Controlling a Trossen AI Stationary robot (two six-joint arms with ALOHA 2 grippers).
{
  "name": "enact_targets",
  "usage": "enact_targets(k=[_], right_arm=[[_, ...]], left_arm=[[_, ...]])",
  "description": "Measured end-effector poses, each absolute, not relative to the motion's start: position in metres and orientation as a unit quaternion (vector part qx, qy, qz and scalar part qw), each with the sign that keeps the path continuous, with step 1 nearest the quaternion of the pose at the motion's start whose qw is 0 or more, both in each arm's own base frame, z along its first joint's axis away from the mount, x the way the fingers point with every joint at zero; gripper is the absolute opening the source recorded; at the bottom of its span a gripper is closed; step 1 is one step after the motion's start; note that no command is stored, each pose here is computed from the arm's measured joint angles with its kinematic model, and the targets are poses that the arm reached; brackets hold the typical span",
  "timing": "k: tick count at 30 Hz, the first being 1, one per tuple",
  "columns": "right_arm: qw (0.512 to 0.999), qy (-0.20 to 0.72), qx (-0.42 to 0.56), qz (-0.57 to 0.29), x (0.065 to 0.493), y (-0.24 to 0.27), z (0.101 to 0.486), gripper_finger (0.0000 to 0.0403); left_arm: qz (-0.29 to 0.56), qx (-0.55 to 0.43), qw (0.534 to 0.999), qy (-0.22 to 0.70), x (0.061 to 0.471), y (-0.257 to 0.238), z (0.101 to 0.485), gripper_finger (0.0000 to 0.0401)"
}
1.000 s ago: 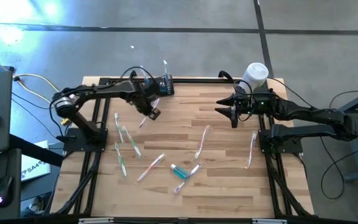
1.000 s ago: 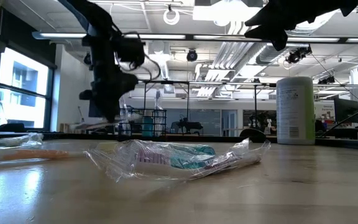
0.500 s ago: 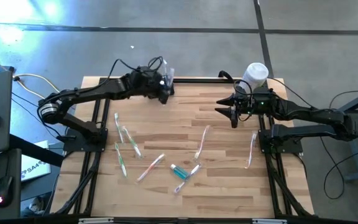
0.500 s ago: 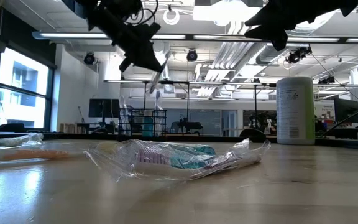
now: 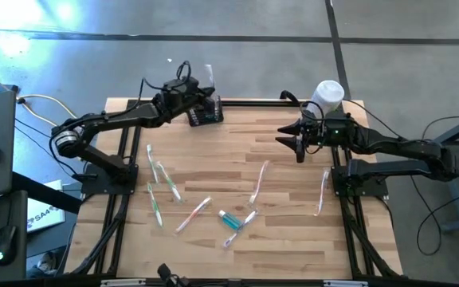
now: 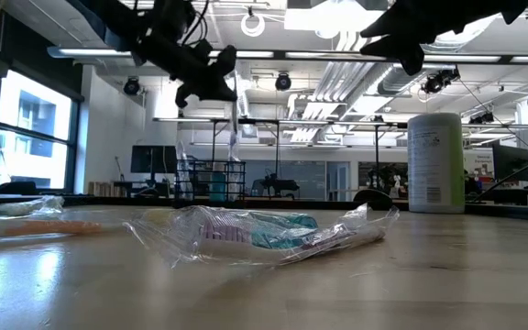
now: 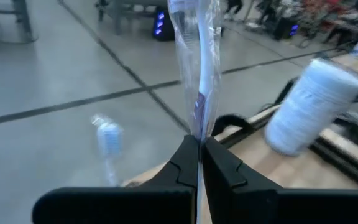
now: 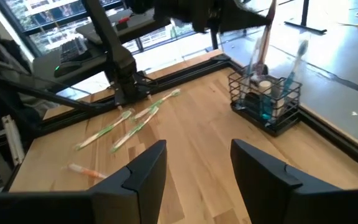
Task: Pick & Place toothbrushing station
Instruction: Put the top violet toothbrush into the black wire organizer
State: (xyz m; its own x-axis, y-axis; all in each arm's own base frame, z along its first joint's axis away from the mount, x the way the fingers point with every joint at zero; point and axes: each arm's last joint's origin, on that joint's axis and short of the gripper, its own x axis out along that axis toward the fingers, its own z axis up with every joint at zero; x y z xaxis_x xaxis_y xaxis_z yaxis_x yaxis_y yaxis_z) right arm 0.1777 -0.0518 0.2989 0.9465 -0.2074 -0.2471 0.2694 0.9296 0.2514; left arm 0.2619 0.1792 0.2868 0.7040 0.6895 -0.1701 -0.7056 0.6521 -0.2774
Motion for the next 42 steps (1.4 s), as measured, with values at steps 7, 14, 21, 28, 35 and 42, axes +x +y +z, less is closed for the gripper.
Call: enact_targets(k=[7,14,21,28,35,42], right_arm=[[0.973,0.098,0.154,-0.143,0.175,-0.06,0.3,0.0171],[0.973,0.094,0.157,-0.143,0.175,-0.061,0.301,0.0171],[0.971,0.103,0.159,-0.145,0.175,-0.061,0.299,0.0171],[0.969,0.104,0.16,-0.158,0.173,-0.065,0.298,0.0171],[0.967,0.102,0.161,-0.167,0.172,-0.069,0.298,0.0171],[0.967,0.103,0.158,-0.168,0.172,-0.069,0.298,0.0171]], left_arm=[[0.383,-0.129,0.915,0.009,0.276,0.191,0.266,0.0],[0.395,-0.111,0.912,0.028,0.284,0.198,0.247,0.0],[0.417,-0.097,0.903,0.03,0.282,0.202,0.247,0.0],[0.419,-0.102,0.901,0.047,0.28,0.21,0.238,0.0],[0.401,-0.114,0.907,0.059,0.29,0.214,0.217,0.0],[0.4,-0.122,0.906,0.069,0.295,0.218,0.202,0.0]])
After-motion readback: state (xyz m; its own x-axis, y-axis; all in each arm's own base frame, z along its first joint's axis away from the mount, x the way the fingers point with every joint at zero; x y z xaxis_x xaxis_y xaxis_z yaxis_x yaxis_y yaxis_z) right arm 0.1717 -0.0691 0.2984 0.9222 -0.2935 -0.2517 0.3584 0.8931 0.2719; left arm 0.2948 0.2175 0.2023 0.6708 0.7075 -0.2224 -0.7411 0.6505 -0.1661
